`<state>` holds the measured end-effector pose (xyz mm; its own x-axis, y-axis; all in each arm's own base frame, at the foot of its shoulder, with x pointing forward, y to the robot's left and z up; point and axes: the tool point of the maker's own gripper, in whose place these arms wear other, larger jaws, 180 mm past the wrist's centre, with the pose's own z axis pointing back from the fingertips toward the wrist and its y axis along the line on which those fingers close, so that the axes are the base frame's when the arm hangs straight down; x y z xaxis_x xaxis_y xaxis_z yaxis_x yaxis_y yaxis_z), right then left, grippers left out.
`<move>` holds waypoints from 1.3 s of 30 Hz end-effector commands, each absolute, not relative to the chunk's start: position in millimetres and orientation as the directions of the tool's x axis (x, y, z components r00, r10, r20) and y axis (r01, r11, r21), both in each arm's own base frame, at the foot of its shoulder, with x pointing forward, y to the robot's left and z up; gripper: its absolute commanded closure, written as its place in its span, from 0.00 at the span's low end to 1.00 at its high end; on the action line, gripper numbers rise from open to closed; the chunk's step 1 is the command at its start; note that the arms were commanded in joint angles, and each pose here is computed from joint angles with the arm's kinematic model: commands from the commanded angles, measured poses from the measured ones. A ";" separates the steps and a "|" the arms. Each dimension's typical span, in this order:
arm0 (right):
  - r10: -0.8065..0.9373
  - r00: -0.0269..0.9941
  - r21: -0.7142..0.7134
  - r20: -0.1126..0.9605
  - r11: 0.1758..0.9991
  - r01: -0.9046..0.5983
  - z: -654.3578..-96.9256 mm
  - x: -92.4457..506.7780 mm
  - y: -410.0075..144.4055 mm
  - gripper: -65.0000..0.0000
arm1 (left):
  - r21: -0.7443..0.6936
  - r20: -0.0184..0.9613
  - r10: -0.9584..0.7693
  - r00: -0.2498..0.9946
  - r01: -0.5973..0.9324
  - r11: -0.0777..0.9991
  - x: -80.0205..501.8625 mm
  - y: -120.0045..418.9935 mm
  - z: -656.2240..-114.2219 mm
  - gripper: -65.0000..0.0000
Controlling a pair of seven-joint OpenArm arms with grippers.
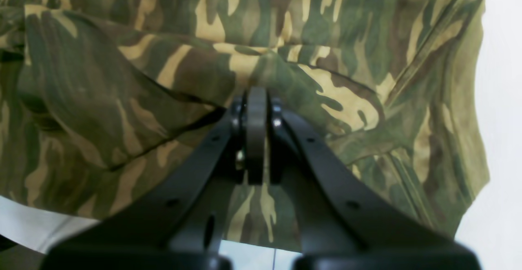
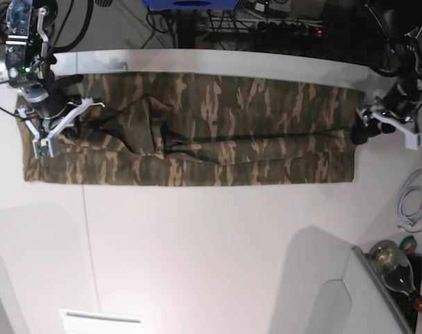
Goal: Layout the t-shirt on the table in an organized manner, then fold the t-shirt properly
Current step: 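Move both grippers to the strip's ends and grasp the fabric, then fold the strip's end with the left gripper toward the right gripper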
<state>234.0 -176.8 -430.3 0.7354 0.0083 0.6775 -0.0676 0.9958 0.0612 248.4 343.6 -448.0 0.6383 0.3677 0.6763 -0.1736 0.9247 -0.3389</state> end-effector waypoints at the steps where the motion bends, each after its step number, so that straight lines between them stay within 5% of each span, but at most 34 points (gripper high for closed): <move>1: 0.012 0.705 0.056 0.709 0.996 -0.072 -420.2 242.2 -179.1 0.98 | -0.342 0.714 0.362 0.599 -0.153 0.927 262.6 350.4 -433.9 0.00; 7: 0.013 0.714 0.055 0.700 0.996 -0.072 -423.0 237.1 -179.6 0.98 | -0.387 0.706 0.378 0.599 -0.121 0.914 271.8 326.1 -452.6 0.01; 10: 0.011 0.713 0.054 0.701 0.996 -0.068 -422.8 237.0 -181.3 0.98 | -0.406 0.670 0.383 0.636 -0.118 0.906 264.2 313.6 -469.5 0.12; 16: 0.010 0.713 0.052 0.701 0.996 -0.065 -422.5 236.6 -182.4 0.98 | -0.429 0.625 0.409 0.665 -0.145 0.891 254.7 308.0 -486.0 0.49; 21: 0.011 0.712 0.052 0.702 0.996 -0.067 -422.1 236.9 -181.8 0.98 | -0.404 0.646 0.393 0.654 -0.144 0.903 259.5 323.1 -476.7 1.00; 31: 0.008 0.713 0.056 0.701 0.996 -0.066 -422.8 236.6 -180.9 0.98 | -0.270 0.773 0.238 0.589 -0.034 0.962 287.0 350.0 -417.9 1.00; 39: 0.008 0.712 0.058 0.702 0.996 -0.068 -422.5 236.8 -179.2 0.98 | -0.156 0.818 -0.008 0.575 0.234 0.960 281.4 264.8 -387.6 1.00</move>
